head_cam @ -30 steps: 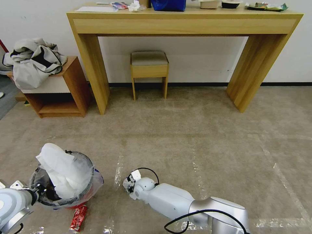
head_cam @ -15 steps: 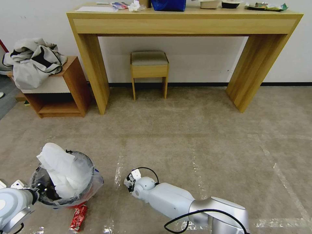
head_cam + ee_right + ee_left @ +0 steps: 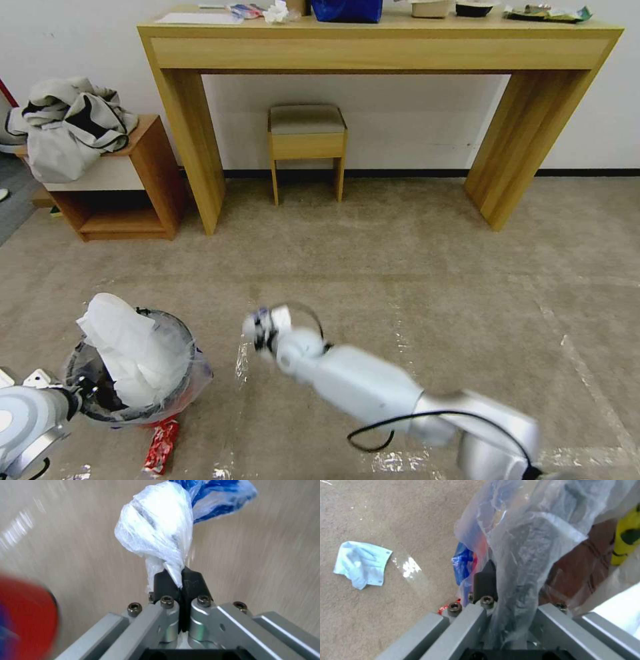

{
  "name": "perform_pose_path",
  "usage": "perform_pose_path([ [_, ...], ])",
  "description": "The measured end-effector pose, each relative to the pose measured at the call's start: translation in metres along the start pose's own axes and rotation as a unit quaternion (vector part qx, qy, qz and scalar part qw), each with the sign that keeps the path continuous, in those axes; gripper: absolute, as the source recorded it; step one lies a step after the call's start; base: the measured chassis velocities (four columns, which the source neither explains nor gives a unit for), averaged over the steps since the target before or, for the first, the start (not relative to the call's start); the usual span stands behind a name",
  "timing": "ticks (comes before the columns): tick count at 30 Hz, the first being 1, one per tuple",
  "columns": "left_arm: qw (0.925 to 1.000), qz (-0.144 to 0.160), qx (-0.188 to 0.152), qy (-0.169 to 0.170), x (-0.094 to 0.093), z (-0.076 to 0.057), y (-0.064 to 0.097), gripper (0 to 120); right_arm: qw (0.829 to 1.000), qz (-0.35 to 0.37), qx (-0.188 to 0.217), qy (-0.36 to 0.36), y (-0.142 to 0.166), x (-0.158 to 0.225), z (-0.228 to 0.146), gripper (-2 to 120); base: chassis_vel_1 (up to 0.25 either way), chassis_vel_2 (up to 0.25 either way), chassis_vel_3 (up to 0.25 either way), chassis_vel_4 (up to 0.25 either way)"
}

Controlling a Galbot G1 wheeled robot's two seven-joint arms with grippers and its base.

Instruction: Pick up the trash bin and place the garbage on the floor into it.

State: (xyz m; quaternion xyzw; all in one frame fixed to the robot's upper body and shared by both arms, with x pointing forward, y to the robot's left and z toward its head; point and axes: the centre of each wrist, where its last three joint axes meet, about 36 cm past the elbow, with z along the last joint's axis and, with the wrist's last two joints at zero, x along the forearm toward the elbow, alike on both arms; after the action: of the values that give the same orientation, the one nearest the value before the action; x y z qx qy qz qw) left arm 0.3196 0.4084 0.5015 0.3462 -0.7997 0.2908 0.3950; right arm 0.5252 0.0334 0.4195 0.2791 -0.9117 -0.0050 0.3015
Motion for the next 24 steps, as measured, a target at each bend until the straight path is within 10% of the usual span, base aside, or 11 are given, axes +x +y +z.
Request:
perform_pose_path([
  [8, 1.0000, 0.001, -0.002, 0.003, -0.001, 0.002, -0.002, 0, 0.987, -0.033, -0.013, -0.154, -0.029, 0.061, -0.084, 0, 0.000, 0.000, 0.000, 0.000],
  [24, 0.9997, 0.015, 0.010, 0.018, -0.006, 0.009, -0.011, 0, 0.870, -0.284, -0.012, -0.402, -0.020, 0.072, -0.098, 0, 0.000, 0.000, 0.000, 0.000],
])
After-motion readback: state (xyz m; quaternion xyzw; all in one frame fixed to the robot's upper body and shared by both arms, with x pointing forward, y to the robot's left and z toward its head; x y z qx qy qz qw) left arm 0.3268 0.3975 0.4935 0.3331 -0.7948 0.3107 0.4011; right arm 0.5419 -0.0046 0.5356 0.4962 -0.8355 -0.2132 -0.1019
